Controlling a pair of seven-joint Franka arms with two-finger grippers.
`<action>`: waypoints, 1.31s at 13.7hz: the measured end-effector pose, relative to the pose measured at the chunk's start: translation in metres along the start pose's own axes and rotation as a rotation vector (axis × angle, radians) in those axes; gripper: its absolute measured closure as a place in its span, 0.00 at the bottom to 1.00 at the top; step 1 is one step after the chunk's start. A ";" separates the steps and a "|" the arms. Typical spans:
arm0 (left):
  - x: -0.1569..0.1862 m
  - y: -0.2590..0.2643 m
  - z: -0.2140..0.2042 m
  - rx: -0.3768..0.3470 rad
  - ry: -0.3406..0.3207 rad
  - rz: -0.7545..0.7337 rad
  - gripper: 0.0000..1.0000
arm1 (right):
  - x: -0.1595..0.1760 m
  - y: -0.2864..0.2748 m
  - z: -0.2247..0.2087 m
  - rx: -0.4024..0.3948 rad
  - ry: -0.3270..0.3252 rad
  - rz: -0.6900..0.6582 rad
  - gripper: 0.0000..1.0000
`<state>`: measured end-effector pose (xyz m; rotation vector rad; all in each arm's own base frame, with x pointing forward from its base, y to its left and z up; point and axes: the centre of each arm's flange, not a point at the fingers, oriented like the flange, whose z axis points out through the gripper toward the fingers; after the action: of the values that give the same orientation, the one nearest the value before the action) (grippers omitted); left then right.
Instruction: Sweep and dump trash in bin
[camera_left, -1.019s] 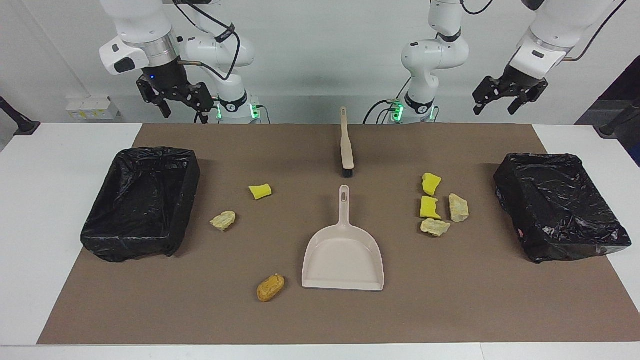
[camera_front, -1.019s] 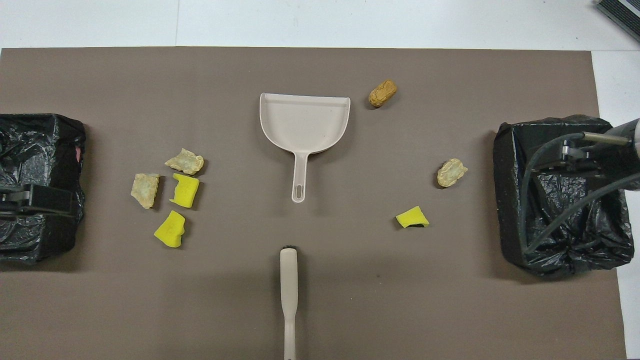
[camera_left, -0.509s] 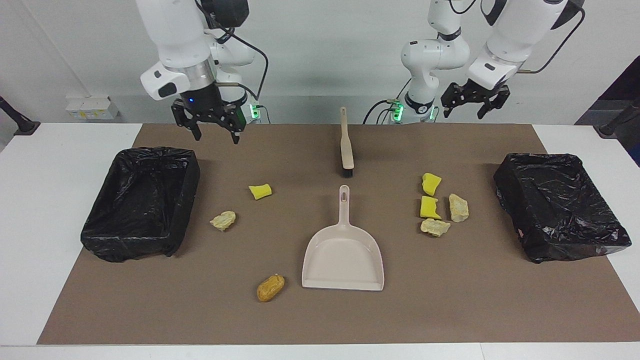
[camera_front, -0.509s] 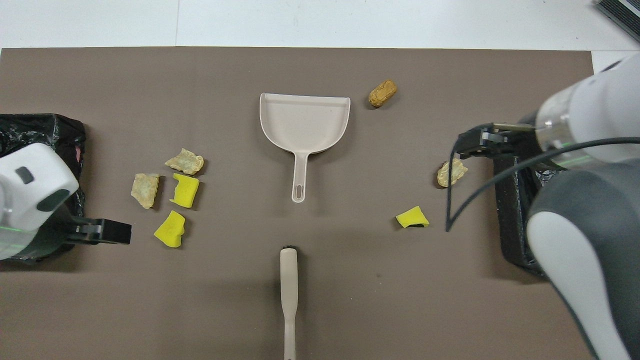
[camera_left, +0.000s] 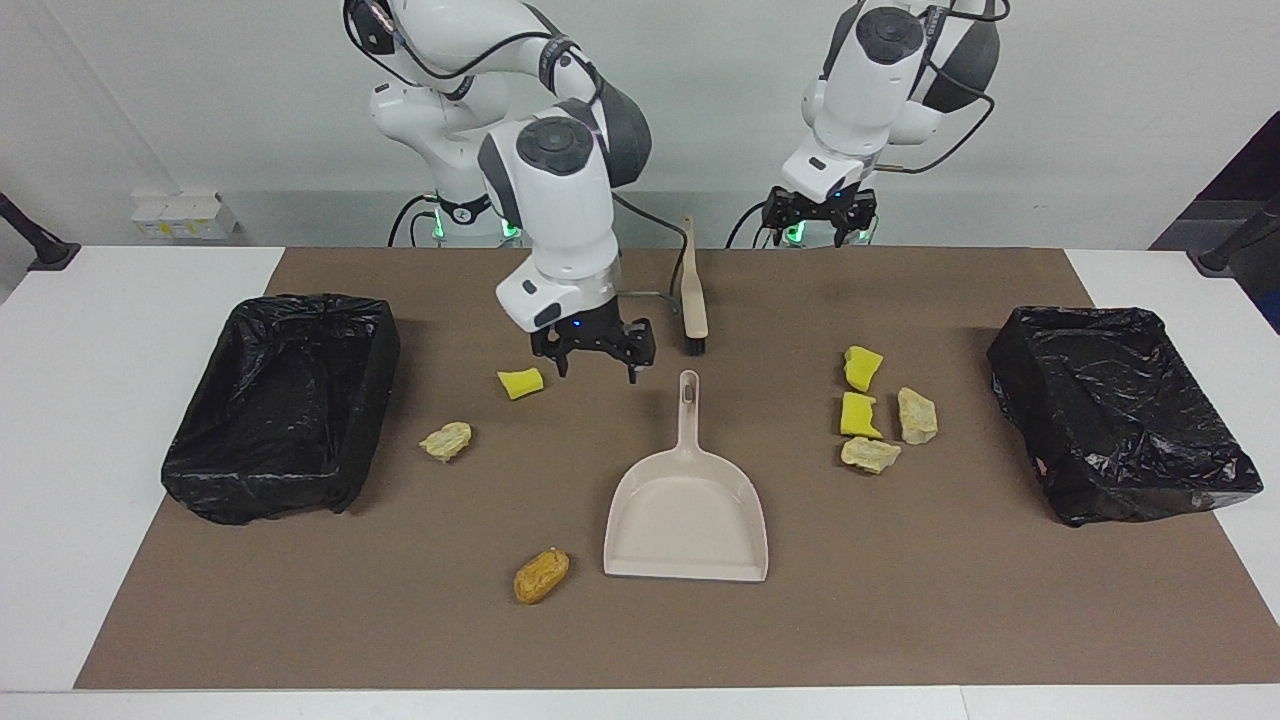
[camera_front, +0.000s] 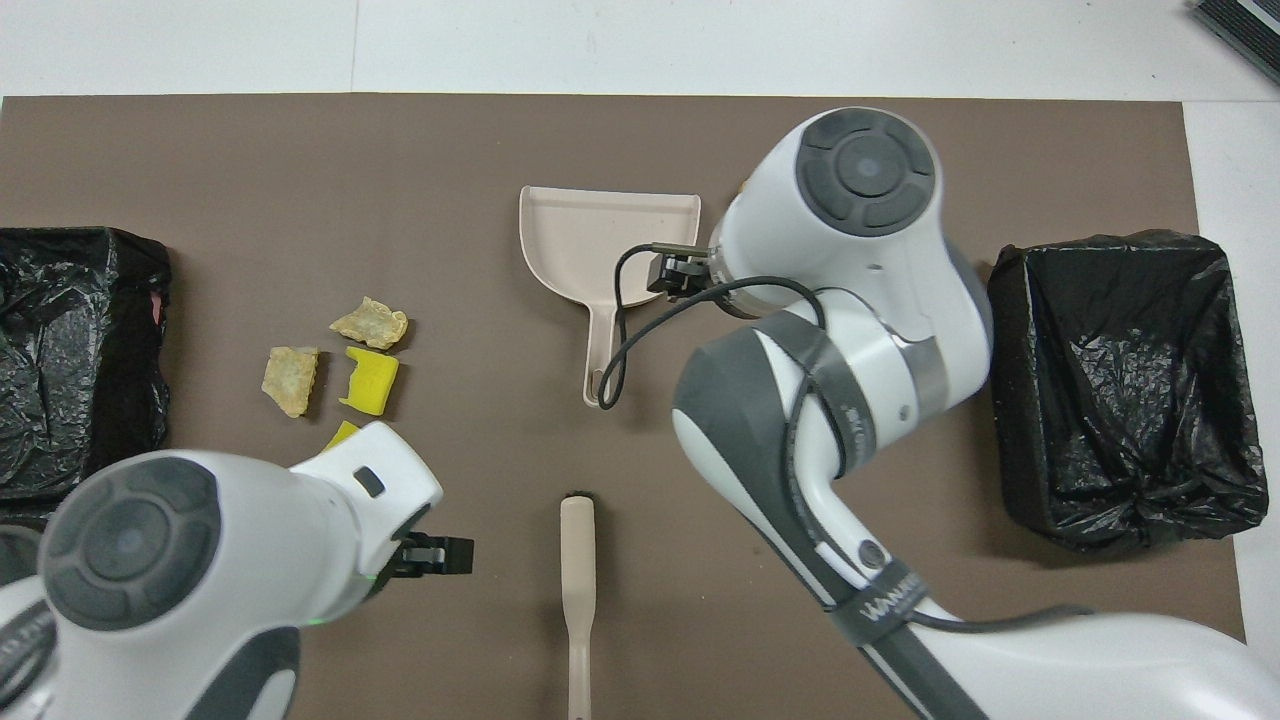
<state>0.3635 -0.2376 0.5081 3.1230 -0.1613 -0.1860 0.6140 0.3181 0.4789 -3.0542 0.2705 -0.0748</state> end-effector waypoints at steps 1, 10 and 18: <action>-0.018 0.013 0.010 -0.003 0.012 0.005 0.00 | 0.002 -0.017 0.012 0.003 -0.003 -0.004 0.00; -0.119 0.098 0.140 -0.028 0.092 -0.006 0.00 | -0.008 -0.101 0.112 -0.016 0.005 -0.057 0.00; -0.140 0.140 0.183 -0.034 0.087 -0.017 0.00 | -0.023 -0.100 0.131 -0.059 -0.038 -0.071 0.03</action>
<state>0.1889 -0.3629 0.3450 3.0924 -0.1299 -0.0516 0.6161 0.4290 0.3556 -3.1200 0.1640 -0.0129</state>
